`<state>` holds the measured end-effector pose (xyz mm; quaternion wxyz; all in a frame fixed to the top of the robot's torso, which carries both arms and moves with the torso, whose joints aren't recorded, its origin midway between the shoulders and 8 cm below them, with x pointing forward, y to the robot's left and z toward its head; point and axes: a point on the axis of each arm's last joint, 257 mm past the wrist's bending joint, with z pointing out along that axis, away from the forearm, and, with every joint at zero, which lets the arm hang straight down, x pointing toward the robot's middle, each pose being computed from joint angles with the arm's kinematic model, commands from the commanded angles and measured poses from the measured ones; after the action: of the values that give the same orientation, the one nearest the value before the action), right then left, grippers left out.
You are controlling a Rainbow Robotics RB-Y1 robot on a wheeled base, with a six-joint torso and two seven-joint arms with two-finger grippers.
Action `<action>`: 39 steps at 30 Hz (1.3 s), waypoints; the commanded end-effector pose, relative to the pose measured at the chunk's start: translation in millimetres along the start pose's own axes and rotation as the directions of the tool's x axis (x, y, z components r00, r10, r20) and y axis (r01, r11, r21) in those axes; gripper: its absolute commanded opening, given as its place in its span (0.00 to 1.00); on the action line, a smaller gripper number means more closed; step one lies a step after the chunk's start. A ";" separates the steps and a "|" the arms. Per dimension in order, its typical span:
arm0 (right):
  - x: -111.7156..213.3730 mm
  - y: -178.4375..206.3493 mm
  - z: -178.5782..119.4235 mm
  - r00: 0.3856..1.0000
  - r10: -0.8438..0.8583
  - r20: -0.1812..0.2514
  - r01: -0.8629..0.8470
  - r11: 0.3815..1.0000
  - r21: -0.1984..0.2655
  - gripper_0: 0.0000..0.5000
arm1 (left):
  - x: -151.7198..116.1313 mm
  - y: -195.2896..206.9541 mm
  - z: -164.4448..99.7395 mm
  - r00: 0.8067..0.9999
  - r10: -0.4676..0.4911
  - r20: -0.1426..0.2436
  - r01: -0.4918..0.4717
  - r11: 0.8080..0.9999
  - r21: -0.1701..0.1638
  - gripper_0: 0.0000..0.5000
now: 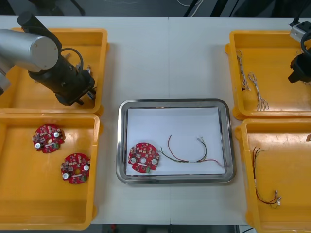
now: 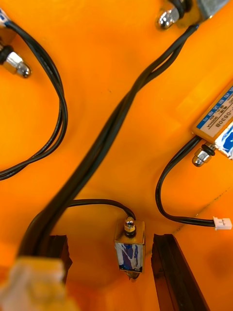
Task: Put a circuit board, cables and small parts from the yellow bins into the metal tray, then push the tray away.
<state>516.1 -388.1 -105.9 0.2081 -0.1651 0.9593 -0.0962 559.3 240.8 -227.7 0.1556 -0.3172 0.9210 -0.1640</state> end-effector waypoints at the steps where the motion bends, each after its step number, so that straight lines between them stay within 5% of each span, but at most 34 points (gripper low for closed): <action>1: -16.9 -9.6 -13.4 0.997 0.064 0.032 -0.065 0.998 0.027 1.00 | -1.9 -30.4 -10.6 0.993 0.113 0.024 -0.114 0.993 0.036 1.00; 7: -24.0 -9.0 0.9 0.995 0.099 0.022 -0.100 0.995 0.020 1.00 | -1.1 -28.9 -3.4 0.992 0.124 0.035 -0.125 0.992 0.034 1.00; 16: -70.2 7.7 15.0 0.985 0.108 0.133 -0.106 0.994 -0.020 1.00 | -1.4 -27.7 -2.7 0.992 0.125 0.034 -0.127 0.991 0.031 1.00; 17: -75.3 10.8 17.1 0.984 0.111 0.142 -0.108 0.994 -0.029 1.00 | -1.4 -27.7 -2.7 0.992 0.125 0.034 -0.127 0.991 0.031 0.87; 18: -78.9 12.2 20.3 0.983 0.111 0.147 -0.107 0.994 -0.033 1.00 | -1.3 -28.6 -3.2 0.991 0.126 0.034 -0.127 0.991 0.033 0.48; 19: -81.5 13.7 21.5 0.982 0.113 0.153 -0.109 0.993 -0.038 1.00 | -0.9 -28.3 -2.7 0.991 0.126 0.033 -0.127 0.991 0.034 0.31; 20: -84.1 14.7 24.6 0.981 0.115 0.157 -0.109 0.993 -0.042 1.00 | -0.7 -28.9 -3.2 0.991 0.126 0.031 -0.127 0.991 0.034 0.00; 39: -84.9 41.8 86.3 0.985 0.115 0.131 -0.106 0.992 -0.074 1.00 | -4.3 -30.9 -9.4 0.993 0.111 0.029 -0.112 0.992 0.050 0.00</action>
<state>599.9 -343.3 -182.3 0.2509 -0.1232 0.9593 -0.0392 563.0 236.2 -230.8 0.1633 -0.3084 0.9226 -0.1646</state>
